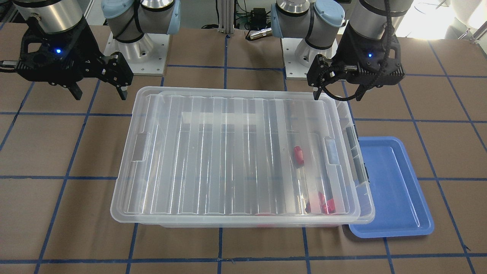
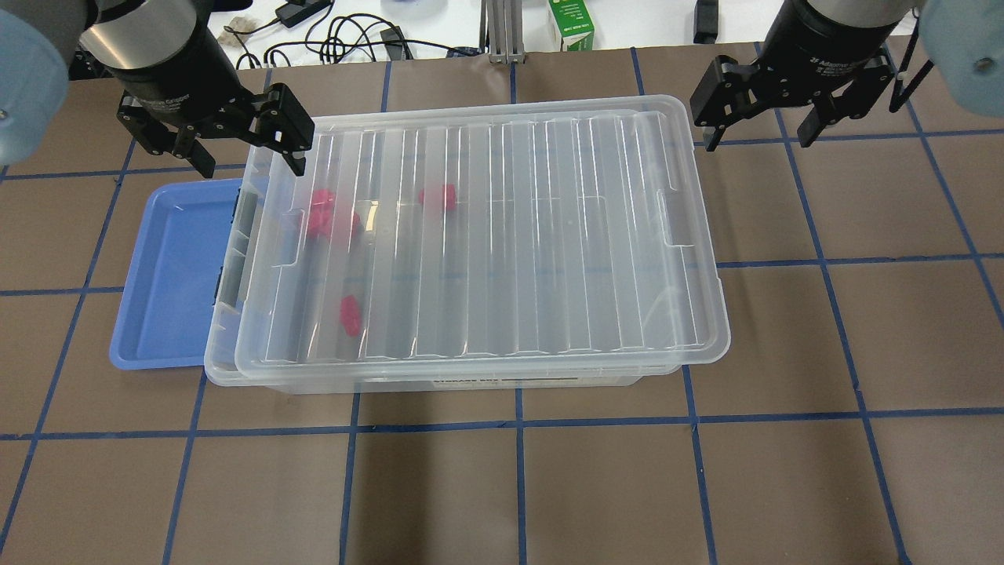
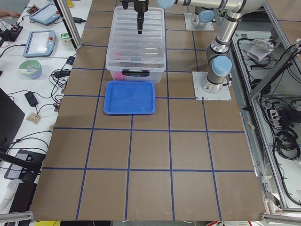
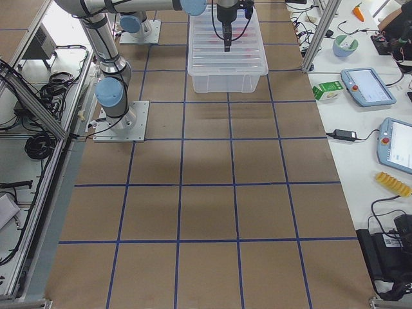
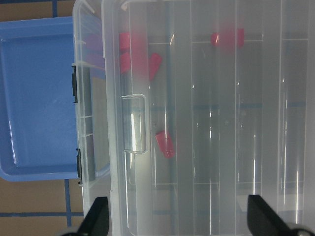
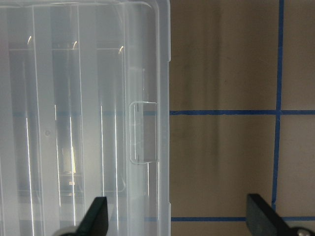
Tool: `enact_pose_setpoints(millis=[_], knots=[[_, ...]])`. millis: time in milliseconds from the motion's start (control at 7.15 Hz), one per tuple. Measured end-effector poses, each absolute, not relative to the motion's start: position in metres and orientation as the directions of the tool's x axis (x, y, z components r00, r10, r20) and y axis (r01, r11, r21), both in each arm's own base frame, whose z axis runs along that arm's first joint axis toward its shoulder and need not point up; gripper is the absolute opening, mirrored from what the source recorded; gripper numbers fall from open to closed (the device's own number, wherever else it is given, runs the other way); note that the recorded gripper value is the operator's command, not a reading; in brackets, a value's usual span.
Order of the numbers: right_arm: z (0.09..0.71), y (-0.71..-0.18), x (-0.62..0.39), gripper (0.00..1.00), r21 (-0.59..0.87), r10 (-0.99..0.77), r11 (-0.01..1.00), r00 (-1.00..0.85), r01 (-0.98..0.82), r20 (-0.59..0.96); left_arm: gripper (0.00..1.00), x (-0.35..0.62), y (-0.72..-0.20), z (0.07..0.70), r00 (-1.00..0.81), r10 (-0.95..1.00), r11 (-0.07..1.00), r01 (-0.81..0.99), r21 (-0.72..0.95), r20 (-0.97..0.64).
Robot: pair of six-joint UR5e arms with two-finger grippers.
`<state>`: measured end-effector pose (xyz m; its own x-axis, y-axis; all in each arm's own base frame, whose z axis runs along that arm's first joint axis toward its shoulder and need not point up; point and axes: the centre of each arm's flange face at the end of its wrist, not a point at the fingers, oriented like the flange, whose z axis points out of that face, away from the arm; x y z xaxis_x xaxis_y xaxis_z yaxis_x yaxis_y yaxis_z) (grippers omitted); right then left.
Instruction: Place red block in blue tray from box
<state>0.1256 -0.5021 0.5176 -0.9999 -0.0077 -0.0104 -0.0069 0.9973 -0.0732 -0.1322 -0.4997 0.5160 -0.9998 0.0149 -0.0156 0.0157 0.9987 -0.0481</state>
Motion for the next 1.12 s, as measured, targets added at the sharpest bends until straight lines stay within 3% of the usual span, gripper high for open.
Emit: enact_pose_setpoints(millis=[559,1118], knots=[[0.506,-0.503,0.123,1.00,-0.055,-0.047,0.997,-0.999,-0.046,-0.007,1.00,-0.129,-0.495,0.518,-1.000,0.000,0.999,0.000,-0.042,-0.018],[0.367,-0.539,0.117,1.00,-0.013,-0.071,0.997,-0.997,-0.071,0.000,1.00,-0.131,-0.494,0.516,-1.000,0.006,0.999,0.007,-0.040,-0.023]])
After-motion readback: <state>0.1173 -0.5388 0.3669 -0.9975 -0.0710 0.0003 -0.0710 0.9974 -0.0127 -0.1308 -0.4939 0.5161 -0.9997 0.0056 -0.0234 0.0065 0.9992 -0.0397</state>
